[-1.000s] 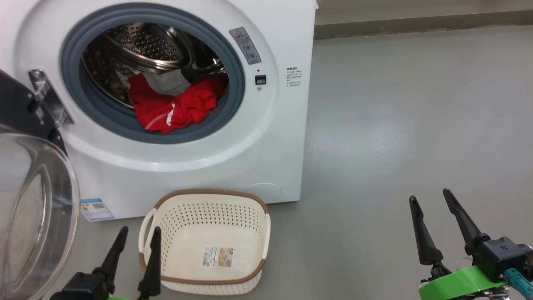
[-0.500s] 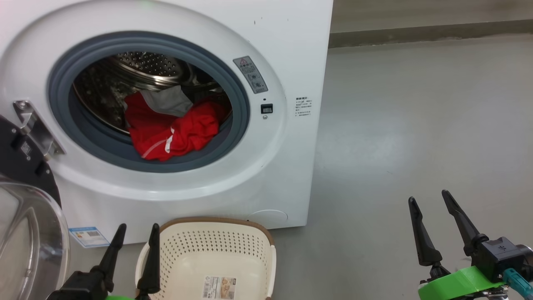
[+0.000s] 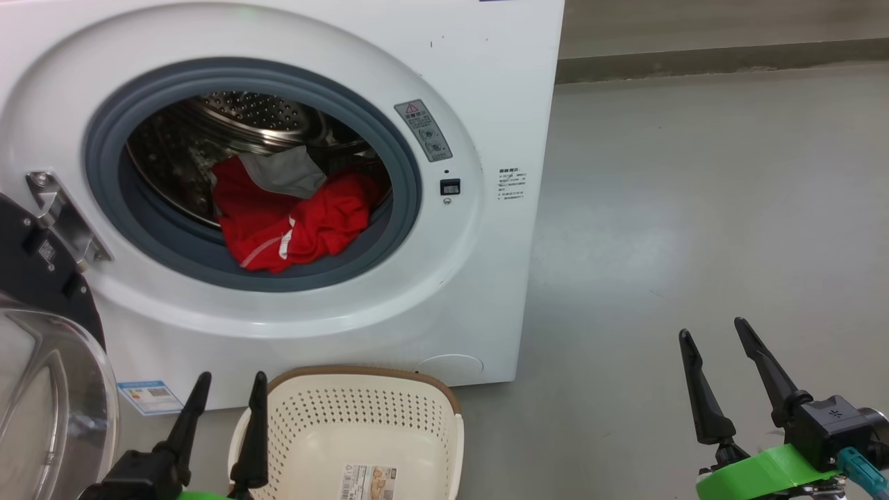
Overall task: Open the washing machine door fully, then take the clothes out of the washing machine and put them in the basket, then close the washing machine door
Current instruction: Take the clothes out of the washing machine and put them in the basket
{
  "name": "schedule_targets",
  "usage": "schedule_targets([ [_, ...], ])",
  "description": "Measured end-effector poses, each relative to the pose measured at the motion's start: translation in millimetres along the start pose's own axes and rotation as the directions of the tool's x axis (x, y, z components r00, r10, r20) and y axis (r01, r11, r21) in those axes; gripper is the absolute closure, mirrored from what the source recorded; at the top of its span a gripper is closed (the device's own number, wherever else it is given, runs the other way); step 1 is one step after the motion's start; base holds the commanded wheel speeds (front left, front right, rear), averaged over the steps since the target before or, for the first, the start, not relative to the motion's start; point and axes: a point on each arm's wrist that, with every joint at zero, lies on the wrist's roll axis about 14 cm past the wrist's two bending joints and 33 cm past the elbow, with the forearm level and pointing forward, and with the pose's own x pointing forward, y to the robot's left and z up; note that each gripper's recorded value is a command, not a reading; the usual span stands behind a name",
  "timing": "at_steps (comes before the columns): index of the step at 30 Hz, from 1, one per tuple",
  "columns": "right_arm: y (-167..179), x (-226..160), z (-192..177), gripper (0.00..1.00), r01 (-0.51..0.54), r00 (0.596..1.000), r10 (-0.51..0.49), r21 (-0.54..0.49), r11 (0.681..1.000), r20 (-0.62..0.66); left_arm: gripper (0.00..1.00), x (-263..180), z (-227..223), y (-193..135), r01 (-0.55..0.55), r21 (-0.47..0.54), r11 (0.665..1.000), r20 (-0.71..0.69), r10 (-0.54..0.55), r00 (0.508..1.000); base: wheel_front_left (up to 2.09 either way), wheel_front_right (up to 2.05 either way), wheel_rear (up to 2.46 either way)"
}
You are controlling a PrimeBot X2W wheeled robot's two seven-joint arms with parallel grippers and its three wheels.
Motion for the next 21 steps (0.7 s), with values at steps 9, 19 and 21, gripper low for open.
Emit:
schedule_targets([
  [9, 6.9, 1.8, -5.1, 0.0, -0.022, 1.0, 0.022, 0.002, 1.0, -0.015, 0.0, 0.3, -3.9, 0.9, -0.008, -0.006, 1.0, -0.011, 0.008, 1.0, 0.0, 0.0, 0.0],
  [19, 9.8, 8.3, -17.6, 0.0, -0.034, 0.998, 0.034, 0.001, 0.999, -0.052, 0.0, 14.0, -4.1, 1.2, -0.004, 0.004, 1.0, -0.013, 0.004, 1.0, 0.0, 0.0, 0.0],
  [21, 10.8, 10.6, -21.9, 0.0, -0.039, 0.997, 0.039, 0.002, 0.999, -0.064, 0.0, 23.3, 1.9, 0.0, 0.001, 0.004, 1.0, 0.006, -0.001, 1.0, 0.0, 0.0, 0.0],
])
